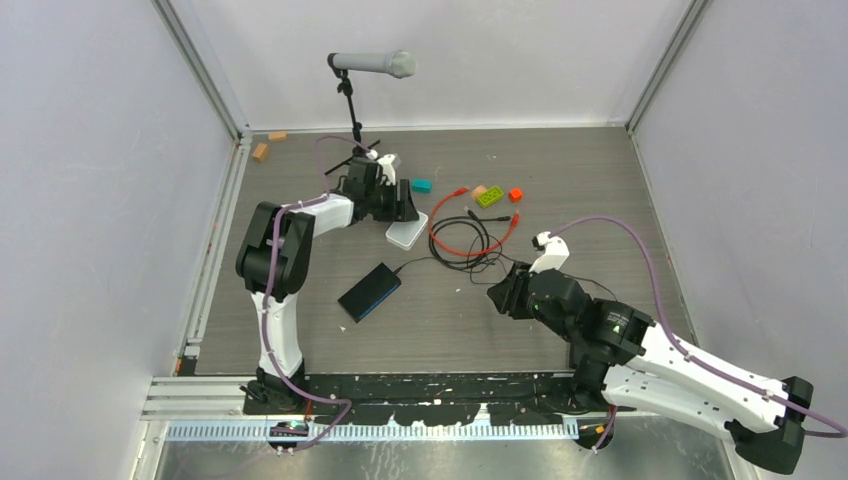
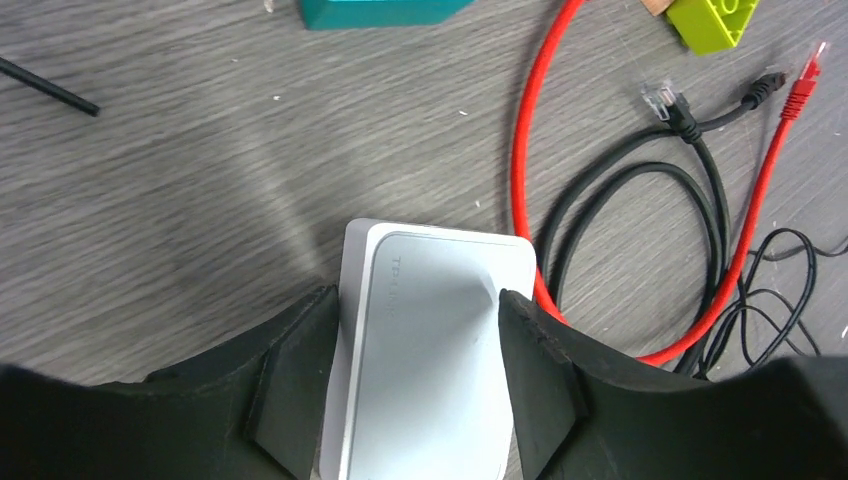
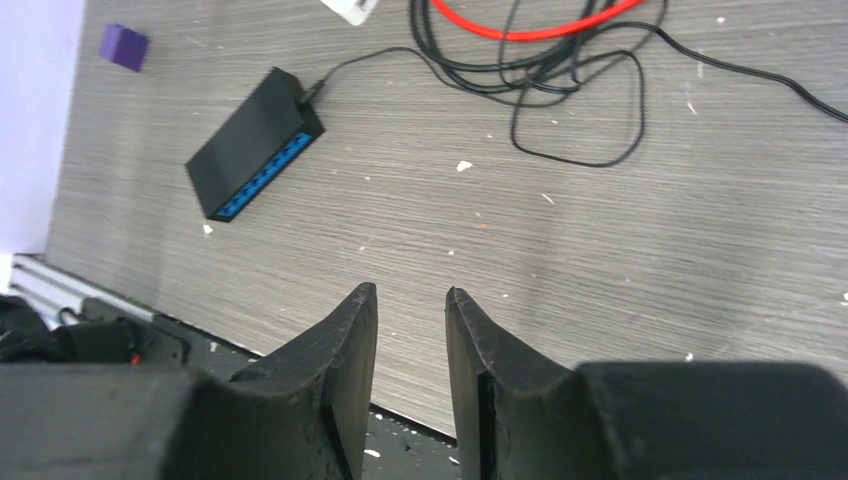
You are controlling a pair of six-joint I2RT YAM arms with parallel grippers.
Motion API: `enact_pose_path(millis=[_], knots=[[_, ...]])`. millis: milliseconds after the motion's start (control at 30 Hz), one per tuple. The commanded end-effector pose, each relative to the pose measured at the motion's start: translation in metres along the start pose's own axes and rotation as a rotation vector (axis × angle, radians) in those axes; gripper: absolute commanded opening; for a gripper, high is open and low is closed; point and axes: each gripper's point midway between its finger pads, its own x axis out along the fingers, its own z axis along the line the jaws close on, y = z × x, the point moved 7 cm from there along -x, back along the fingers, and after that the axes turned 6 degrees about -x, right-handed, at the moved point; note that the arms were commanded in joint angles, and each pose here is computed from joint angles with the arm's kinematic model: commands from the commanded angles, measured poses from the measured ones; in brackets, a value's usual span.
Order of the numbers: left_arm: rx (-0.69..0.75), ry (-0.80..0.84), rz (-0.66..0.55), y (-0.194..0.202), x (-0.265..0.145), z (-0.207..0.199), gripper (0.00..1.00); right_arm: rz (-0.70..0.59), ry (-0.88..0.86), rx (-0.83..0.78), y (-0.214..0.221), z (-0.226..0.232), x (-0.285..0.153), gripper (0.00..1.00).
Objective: Insert the plug into the switch port
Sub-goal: Adjust the switch port at the center of the board.
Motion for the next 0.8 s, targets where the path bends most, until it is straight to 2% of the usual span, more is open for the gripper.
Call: enact_pose_path(millis=[0, 200, 267, 400, 533, 767], knots=[[0.033, 0.031, -0.031, -0.002, -0.009, -0.012, 0.63, -0.021, 0.108, 0.001, -0.001, -0.009, 0.006, 0.39], [0.061, 0.01, -0.186, -0.033, -0.044, -0.044, 0.74, -0.056, 0.253, -0.092, -0.032, -0.007, 0.021, 0.5], [0.06, 0.003, -0.231, -0.039, -0.06, -0.056, 0.76, -0.031, 0.312, -0.087, -0.049, -0.014, 0.036, 0.52], [0.058, -0.021, -0.311, -0.034, -0.091, -0.077, 0.77, -0.026, 0.36, 0.022, -0.079, -0.036, 0.066, 0.53], [0.057, -0.027, -0.317, -0.016, -0.116, -0.09, 0.77, -0.056, 0.447, 0.137, -0.098, -0.07, 0.094, 0.55], [0.05, -0.029, -0.311, 0.021, -0.164, -0.093, 0.77, -0.078, 0.463, 0.372, -0.105, -0.125, 0.154, 0.56]])
